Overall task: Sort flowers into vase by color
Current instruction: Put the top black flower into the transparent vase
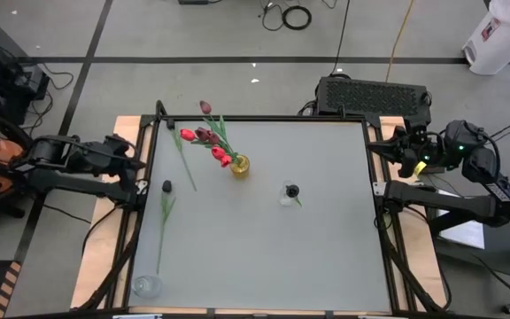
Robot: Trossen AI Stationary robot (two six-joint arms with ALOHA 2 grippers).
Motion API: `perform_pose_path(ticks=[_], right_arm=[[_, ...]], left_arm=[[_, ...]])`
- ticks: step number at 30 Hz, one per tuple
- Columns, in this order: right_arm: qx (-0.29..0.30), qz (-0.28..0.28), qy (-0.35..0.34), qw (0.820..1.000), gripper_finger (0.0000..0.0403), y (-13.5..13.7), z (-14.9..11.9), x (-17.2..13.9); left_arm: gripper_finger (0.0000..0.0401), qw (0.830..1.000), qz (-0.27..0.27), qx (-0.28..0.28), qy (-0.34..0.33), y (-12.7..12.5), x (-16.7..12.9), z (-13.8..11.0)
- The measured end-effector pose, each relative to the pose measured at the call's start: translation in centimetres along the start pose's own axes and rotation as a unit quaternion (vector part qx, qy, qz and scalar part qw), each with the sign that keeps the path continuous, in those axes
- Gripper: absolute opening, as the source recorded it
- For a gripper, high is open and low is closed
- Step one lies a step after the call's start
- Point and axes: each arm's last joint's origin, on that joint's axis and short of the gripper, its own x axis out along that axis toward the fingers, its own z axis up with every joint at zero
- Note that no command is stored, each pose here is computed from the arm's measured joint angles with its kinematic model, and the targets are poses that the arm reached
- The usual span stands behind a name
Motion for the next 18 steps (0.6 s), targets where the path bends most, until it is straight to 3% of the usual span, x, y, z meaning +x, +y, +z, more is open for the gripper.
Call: perform_pose_path(ticks=[8,18], right_arm=[[0.0,0.0,0.0,1.0,0.0,0.0,0.0,0.0],[-0.022,-0.001,0.001,1.0,0.0,0.0,0.0,0.0]], left_arm=[[0.0004,0.989,0.001,-0.144,0.032,-0.5,1.1,-0.2],[0.0004,0.978,0.044,-0.174,0.11,-1.7,6.7,-1.8]])
